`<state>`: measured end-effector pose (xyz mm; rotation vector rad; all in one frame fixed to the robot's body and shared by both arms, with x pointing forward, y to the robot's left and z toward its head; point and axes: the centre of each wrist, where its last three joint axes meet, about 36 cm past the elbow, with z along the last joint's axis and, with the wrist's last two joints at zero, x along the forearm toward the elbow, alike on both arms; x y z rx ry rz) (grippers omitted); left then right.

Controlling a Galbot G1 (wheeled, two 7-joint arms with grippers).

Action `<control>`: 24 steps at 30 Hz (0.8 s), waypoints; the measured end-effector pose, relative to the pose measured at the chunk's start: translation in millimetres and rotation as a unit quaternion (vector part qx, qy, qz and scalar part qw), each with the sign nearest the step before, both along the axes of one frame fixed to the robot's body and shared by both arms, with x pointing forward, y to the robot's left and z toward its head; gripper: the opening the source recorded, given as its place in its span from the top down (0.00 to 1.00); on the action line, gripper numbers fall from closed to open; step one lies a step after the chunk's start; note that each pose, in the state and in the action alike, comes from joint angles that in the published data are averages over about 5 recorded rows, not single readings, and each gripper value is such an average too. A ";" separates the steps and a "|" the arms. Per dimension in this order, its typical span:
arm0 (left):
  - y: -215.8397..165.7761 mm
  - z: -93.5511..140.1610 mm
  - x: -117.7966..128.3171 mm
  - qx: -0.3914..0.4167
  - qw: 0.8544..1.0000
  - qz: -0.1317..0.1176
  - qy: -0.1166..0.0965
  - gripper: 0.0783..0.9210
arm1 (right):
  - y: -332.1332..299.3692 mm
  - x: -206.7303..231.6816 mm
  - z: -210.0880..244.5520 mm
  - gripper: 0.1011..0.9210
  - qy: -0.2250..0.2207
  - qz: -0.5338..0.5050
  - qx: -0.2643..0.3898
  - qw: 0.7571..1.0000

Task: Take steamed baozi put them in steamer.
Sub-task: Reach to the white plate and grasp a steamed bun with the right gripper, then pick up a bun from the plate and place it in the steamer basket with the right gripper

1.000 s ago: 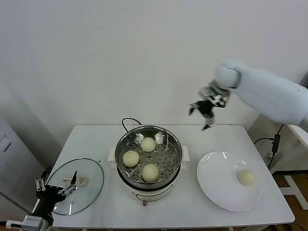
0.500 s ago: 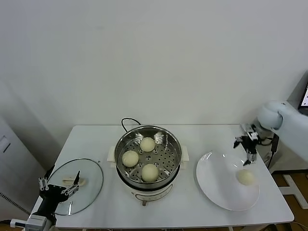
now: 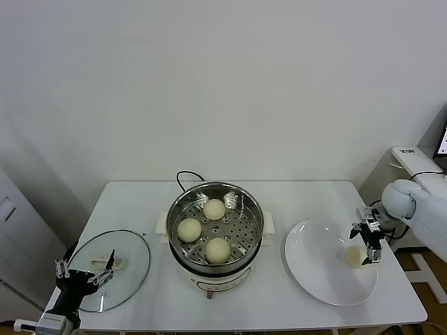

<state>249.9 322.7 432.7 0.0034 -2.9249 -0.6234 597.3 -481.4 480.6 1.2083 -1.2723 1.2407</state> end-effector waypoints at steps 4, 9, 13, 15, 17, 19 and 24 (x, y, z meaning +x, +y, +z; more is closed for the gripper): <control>-0.3 -0.5 0.4 -0.001 1.000 0.000 0.000 0.12 | 0.2 -2.3 -8.2 0.13 -0.002 0.000 -0.003 1.000; -0.8 -0.5 0.8 -0.001 1.000 -0.001 0.000 0.12 | 0.8 -3.7 -11.1 0.24 -0.003 0.002 -0.008 1.000; -0.1 -0.3 0.5 0.000 1.000 -0.001 -0.001 0.12 | -0.2 -4.9 -9.3 0.39 -0.004 0.003 -0.013 1.000; 0.4 -0.2 0.3 0.000 1.000 0.000 -0.001 0.12 | -0.3 -4.9 -5.8 0.45 -0.004 0.003 -0.014 1.000; 0.6 0.0 0.2 0.000 1.000 0.000 -0.001 0.12 | 0.8 -3.7 -0.6 0.52 -0.006 0.004 -0.014 1.000; 0.5 0.1 0.3 -0.001 1.000 0.000 -0.002 0.12 | 4.5 -0.9 6.7 0.60 -0.009 0.005 -0.010 1.000; -1.5 0.5 0.7 -0.003 1.000 -0.001 -0.003 0.12 | 26.6 15.6 39.4 0.68 -0.024 0.011 0.017 0.999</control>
